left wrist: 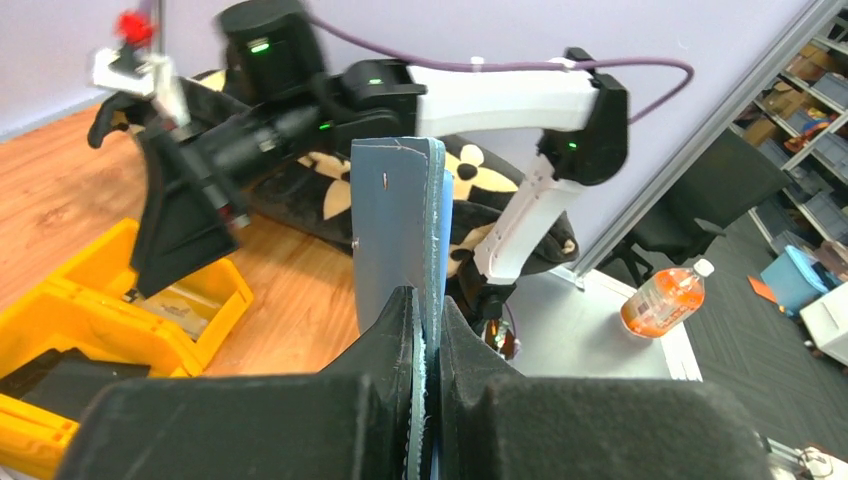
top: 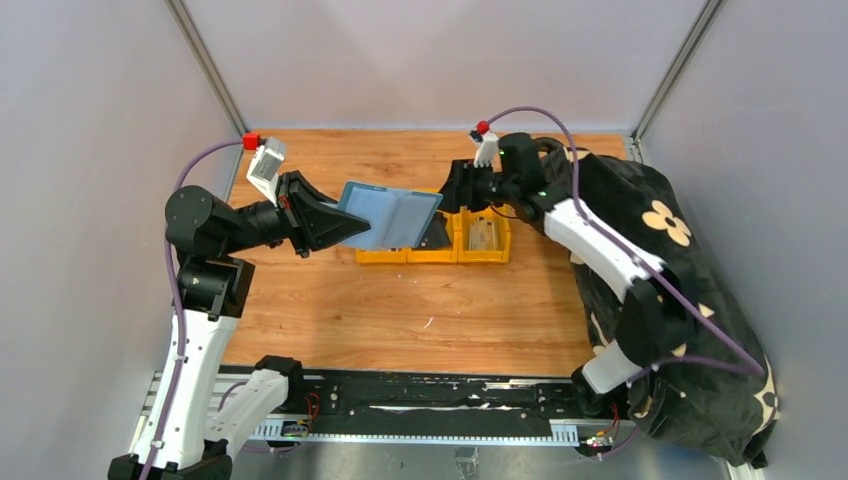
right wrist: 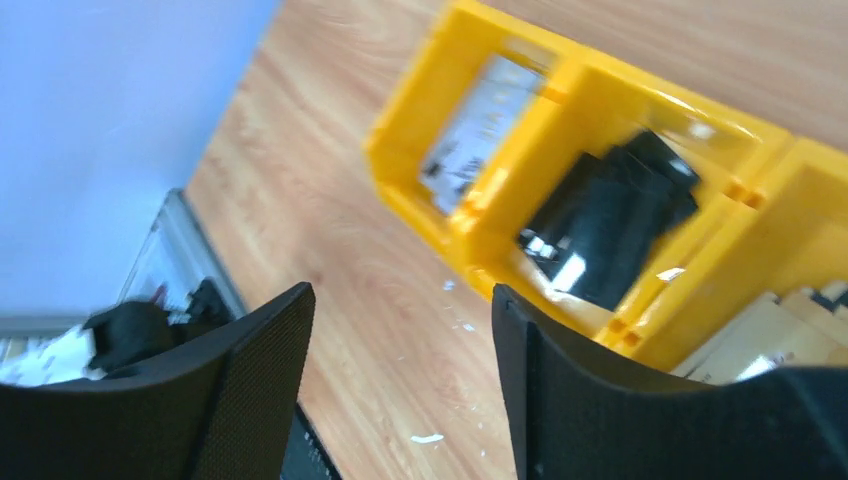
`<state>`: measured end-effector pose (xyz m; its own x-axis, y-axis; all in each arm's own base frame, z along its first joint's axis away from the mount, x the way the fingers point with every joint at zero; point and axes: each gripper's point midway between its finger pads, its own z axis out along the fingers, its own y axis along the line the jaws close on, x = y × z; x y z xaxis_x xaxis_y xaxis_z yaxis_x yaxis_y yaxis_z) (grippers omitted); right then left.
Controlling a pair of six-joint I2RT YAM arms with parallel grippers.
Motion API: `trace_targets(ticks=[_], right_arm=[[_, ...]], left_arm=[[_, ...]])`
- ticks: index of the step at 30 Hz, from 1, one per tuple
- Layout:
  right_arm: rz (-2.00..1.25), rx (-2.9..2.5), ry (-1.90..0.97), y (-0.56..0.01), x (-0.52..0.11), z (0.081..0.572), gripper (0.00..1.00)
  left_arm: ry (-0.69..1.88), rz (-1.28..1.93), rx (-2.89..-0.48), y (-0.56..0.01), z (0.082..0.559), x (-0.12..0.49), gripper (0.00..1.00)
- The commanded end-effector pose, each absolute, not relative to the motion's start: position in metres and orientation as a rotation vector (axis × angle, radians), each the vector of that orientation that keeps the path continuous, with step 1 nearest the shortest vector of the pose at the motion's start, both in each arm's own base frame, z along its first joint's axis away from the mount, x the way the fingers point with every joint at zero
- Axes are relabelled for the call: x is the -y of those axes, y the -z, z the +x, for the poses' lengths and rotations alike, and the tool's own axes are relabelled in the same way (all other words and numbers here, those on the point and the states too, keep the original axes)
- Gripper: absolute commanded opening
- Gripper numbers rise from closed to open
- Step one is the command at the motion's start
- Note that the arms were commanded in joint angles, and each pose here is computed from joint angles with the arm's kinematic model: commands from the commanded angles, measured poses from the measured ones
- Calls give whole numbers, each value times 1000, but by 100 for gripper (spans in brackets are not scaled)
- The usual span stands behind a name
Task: Take the credit cards out of the card holder
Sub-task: Place the credit card in the storage box, then remove the credit card from the card holder.
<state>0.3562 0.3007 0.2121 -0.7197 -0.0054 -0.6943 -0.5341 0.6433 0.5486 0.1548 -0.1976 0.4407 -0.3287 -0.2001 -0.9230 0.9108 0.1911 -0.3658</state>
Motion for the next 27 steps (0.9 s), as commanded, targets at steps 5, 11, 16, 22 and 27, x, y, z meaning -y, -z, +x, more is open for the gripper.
trace_targets(ticks=[5,11,16,22,27], right_arm=[[-872,-1462,-1464,-340,-304,226,74],[-1037,-1287,-1575,-352,-295,178,72],[-994,-1171,-1632,-380,-298,175,66],[-949,-1095,-1759,-398,-306,169,59],[-922,-1097,-1783,-399,-312,171,42]], left_arm=[[1376,709,-1373,-455,153,197,0],[1388,686,-1385,-454,155,197,0],[1414,658,-1415,-447,157,198,0],[1436,635,-1429,-444,161,199,0],[1444,642,-1429,-444,159,200,0]])
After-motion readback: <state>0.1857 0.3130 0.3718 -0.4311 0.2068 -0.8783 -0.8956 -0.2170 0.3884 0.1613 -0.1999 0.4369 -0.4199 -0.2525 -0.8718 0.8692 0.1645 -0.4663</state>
